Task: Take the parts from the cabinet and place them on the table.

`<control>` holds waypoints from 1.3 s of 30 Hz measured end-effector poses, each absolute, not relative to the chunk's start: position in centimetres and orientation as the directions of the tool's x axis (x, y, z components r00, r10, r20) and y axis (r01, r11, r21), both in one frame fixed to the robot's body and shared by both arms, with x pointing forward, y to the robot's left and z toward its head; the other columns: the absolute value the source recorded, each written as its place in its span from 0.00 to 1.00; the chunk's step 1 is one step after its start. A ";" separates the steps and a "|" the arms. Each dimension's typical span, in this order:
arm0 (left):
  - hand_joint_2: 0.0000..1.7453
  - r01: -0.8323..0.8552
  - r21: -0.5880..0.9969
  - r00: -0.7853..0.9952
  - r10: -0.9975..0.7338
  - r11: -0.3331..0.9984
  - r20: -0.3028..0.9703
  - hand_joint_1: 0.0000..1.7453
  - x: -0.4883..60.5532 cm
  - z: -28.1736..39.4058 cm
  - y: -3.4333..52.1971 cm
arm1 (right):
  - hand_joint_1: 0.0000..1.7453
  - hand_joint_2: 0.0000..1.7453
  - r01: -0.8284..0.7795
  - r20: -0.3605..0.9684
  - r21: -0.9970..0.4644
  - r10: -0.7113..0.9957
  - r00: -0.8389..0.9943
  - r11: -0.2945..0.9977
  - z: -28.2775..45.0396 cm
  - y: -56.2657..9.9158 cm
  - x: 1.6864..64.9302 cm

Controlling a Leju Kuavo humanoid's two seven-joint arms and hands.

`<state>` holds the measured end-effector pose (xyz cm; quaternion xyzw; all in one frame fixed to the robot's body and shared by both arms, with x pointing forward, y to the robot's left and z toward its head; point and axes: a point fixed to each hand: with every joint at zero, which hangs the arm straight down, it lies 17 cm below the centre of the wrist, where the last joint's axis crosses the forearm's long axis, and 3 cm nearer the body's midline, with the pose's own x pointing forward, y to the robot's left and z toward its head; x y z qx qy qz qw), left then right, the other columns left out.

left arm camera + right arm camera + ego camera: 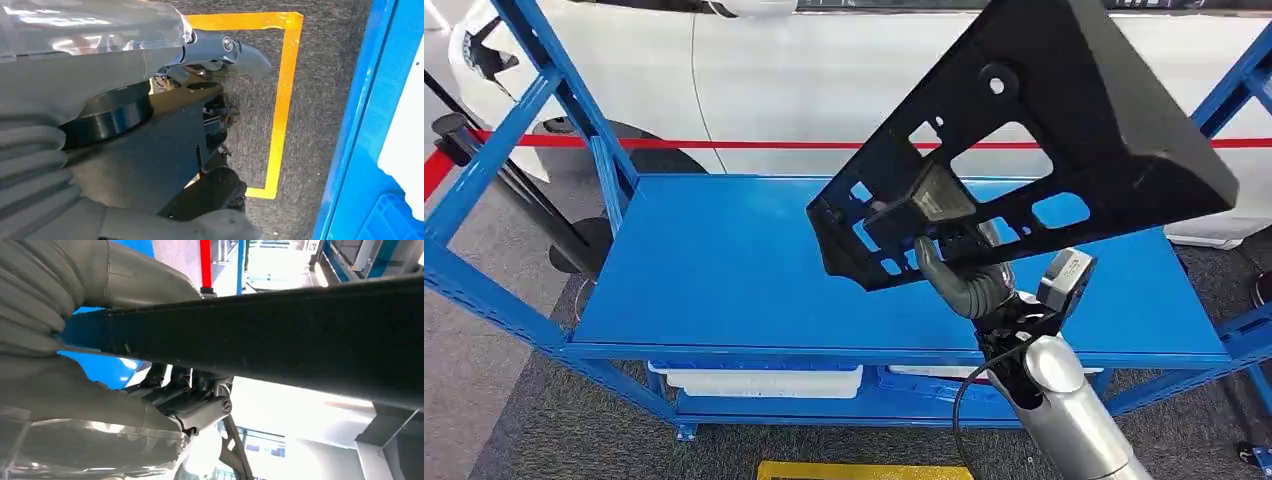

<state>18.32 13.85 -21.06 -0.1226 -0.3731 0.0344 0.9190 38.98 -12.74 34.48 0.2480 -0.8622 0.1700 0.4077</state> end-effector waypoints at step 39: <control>1.00 0.015 -0.276 0.699 0.187 0.961 0.690 0.00 18.7 -20.7 14.4 | 1.00 1.00 -0.550 0.743 -0.044 -0.341 -0.576 0.834 35.7 -12.3 37.6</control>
